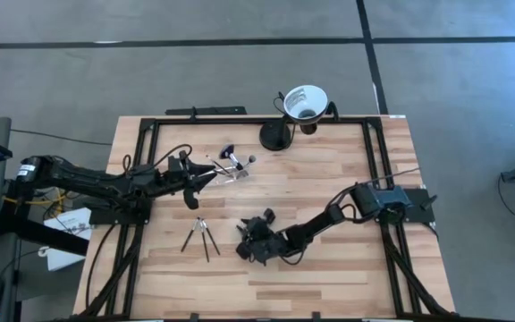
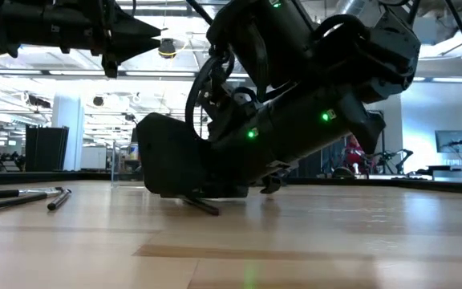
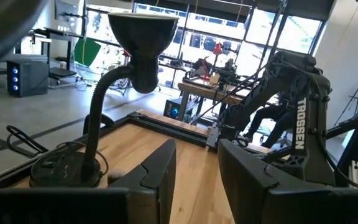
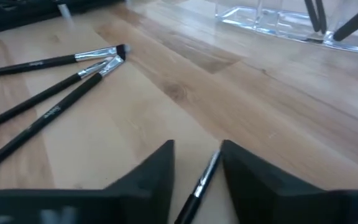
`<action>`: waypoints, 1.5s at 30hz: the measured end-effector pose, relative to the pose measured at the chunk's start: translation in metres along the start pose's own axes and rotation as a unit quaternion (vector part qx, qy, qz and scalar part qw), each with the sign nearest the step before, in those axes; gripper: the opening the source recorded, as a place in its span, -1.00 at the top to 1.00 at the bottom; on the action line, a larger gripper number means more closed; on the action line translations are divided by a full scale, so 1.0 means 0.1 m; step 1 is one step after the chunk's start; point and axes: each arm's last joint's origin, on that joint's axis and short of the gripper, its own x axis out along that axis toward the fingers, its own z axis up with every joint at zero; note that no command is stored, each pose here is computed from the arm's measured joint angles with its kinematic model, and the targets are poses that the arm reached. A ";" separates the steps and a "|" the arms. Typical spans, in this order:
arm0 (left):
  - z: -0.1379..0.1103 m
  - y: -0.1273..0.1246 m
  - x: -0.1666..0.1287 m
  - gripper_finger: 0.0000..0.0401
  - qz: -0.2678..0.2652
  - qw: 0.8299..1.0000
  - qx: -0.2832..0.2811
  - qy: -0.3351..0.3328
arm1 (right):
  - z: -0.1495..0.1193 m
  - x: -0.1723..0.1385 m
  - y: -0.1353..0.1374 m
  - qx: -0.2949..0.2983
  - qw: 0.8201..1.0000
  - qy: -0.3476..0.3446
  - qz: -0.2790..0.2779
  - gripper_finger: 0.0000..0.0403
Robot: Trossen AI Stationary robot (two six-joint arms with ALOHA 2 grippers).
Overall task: Put items in baskets/containers
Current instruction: Put the black liner brush into the transparent organizer
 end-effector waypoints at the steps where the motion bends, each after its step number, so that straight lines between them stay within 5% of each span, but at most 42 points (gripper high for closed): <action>1: 0.00 0.00 0.00 0.42 0.000 1.000 0.000 0.000 | 0.00 0.00 0.00 0.000 1.000 0.001 -0.001 0.48; 6: 0.00 0.00 0.00 0.42 0.000 1.000 0.000 0.000 | -0.01 0.00 -0.02 -0.006 1.000 0.002 -0.002 0.93; 17: 0.00 0.00 0.00 0.42 -0.007 1.000 -0.001 0.001 | 0.25 -0.13 0.02 -0.059 0.998 -0.001 0.037 0.95; 26: 0.01 -0.13 -0.03 0.42 -0.219 0.975 -0.005 0.022 | 1.07 -0.54 0.03 -0.122 0.988 -0.094 0.031 0.96; 34: 0.00 -0.13 -0.03 0.42 -0.233 0.972 -0.005 0.025 | 1.72 -0.93 -0.19 -0.174 0.970 -0.170 0.011 0.97; 41: 0.00 -0.17 -0.04 0.42 -0.244 0.969 -0.006 0.026 | 1.77 -1.07 -0.40 -0.178 0.941 -0.276 0.087 0.98; 45: -0.01 -0.19 -0.05 0.42 -0.248 0.968 -0.007 0.027 | 1.71 -0.98 -0.59 -0.141 0.901 -0.377 0.161 0.98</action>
